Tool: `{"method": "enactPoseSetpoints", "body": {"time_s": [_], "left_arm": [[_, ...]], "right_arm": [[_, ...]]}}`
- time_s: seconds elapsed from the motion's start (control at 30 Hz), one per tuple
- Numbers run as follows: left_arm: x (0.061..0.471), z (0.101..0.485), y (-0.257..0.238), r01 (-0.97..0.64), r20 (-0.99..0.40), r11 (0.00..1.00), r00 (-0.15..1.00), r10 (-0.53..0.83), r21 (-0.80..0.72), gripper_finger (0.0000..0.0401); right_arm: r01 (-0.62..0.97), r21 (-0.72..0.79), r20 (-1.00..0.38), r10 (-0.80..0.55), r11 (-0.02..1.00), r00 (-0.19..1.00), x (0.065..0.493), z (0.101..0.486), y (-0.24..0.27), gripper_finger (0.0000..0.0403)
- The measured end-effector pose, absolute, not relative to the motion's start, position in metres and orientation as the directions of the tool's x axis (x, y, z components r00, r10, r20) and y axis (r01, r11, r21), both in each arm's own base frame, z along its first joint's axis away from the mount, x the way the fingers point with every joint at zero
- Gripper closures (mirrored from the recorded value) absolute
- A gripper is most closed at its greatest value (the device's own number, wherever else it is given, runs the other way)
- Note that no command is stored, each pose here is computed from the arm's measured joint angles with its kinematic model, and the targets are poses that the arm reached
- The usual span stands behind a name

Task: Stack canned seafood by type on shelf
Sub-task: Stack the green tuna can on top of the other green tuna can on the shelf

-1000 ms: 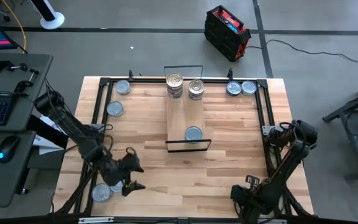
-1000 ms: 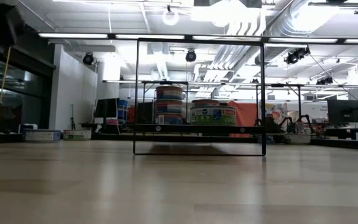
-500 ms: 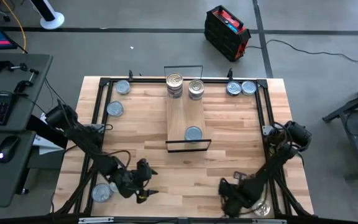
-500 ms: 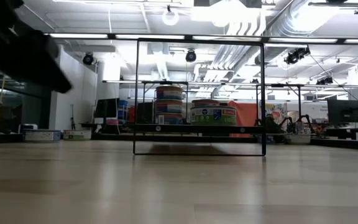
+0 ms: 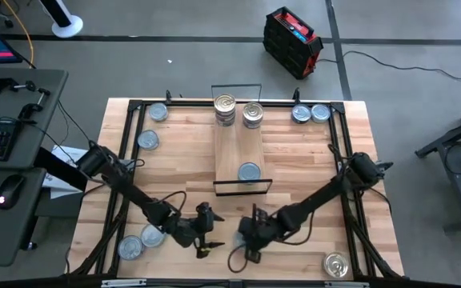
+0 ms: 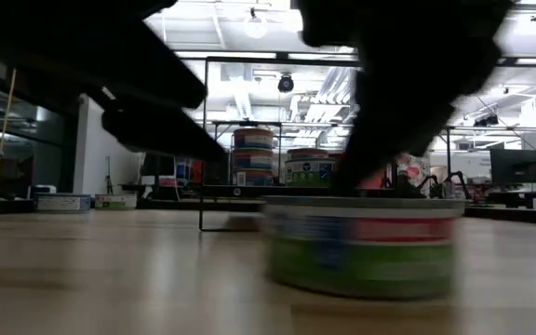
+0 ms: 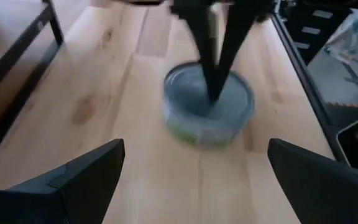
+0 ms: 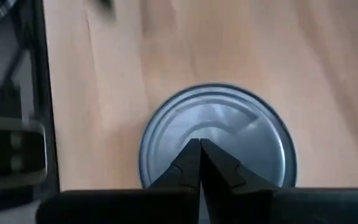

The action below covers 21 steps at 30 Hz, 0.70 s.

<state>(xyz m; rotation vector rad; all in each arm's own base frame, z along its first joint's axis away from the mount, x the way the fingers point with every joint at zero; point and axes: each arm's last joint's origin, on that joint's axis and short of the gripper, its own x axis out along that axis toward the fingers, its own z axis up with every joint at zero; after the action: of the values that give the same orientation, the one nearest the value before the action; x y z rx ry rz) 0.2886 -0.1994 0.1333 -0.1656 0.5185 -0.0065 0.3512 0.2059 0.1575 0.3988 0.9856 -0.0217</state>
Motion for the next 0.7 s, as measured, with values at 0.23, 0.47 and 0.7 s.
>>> {"method": "enactPoseSetpoints", "body": {"time_s": [0.23,0.47,0.7], "left_arm": [[0.302,0.148,-0.208,-0.021,-0.556,0.981,0.826,-0.091,-0.192,0.0054],[0.306,0.16,-0.214,-0.136,-0.614,0.944,0.785,-0.083,-0.302,0.0349],[0.312,0.131,-0.202,-0.322,-0.563,0.768,0.824,-0.061,-0.554,0.04]], "right_arm": [[0.176,0.295,-0.818,0.153,0.939,0.554,0.356,0.19,0.211,0.0403],[0.276,0.252,-0.859,0.083,0.928,0.506,0.317,0.206,0.234,0.0403],[0.499,0.378,-0.862,0.1,0.78,0.497,0.284,0.163,0.249,0.0403]]}}
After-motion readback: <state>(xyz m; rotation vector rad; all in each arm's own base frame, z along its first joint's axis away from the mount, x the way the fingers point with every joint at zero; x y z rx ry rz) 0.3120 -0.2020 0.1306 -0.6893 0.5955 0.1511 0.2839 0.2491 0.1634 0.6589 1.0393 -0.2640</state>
